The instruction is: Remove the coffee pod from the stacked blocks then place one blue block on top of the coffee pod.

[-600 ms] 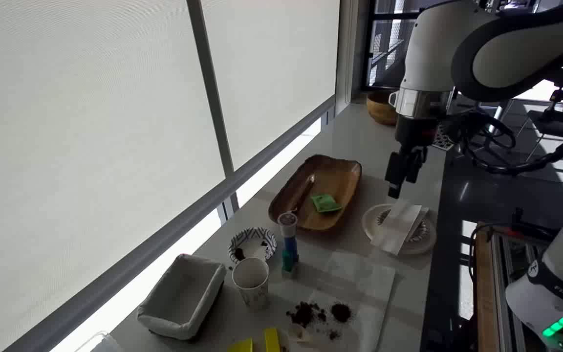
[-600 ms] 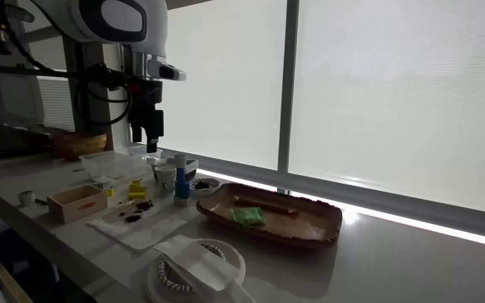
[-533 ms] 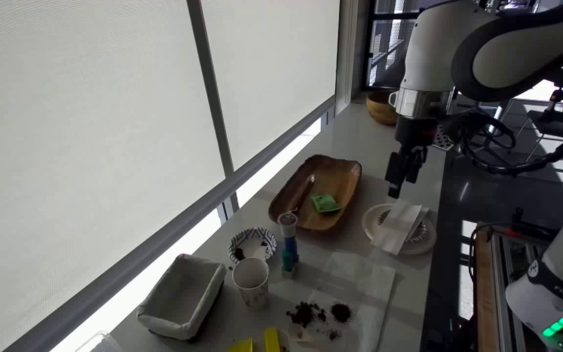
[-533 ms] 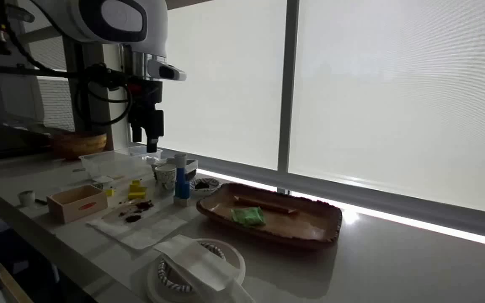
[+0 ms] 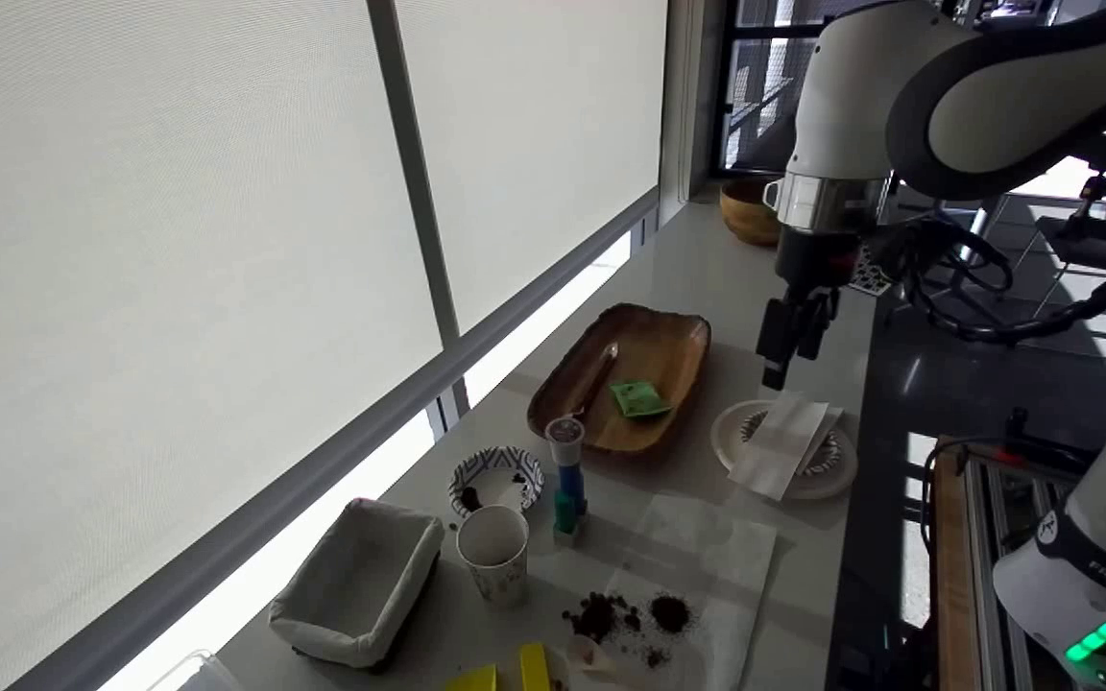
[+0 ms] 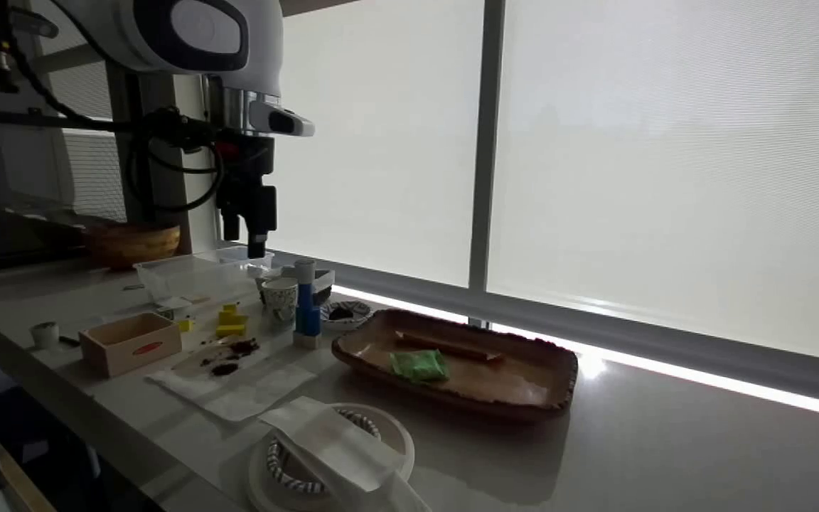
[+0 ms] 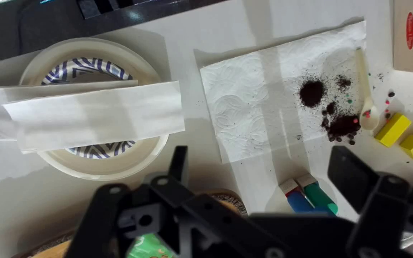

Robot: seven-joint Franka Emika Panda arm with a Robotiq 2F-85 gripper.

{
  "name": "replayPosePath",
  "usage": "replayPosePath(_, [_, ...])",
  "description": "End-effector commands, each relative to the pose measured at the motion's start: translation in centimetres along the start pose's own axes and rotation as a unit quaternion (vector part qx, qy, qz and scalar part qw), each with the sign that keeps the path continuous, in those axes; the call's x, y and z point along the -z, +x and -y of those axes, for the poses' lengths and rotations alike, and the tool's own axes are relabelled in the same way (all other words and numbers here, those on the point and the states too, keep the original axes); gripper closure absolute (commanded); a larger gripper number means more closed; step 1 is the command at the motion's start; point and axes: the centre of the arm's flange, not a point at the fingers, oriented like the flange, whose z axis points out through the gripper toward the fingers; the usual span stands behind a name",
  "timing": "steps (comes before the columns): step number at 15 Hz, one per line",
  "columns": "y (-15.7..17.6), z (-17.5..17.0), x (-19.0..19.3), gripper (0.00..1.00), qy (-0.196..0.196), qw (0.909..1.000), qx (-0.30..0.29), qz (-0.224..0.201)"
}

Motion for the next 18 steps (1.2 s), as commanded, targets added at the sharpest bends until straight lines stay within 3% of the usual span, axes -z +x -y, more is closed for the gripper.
replayPosePath(1, [2.5,3.0,-1.7,0.00,0.014,0.9987,0.047,0.015])
replayPosePath(4, [5.3,7.9,-3.2,0.00,0.027,0.9922,0.119,0.026])
replayPosePath(9, [10.9,13.6,-5.1,0.00,-0.010,0.9795,0.199,0.028])
replayPosePath(14, [16.4,16.8,-6.8,0.00,-0.047,0.9646,0.258,0.029])
replayPosePath(18, [18.9,18.6,-7.8,0.00,-0.051,0.9586,0.279,0.024])
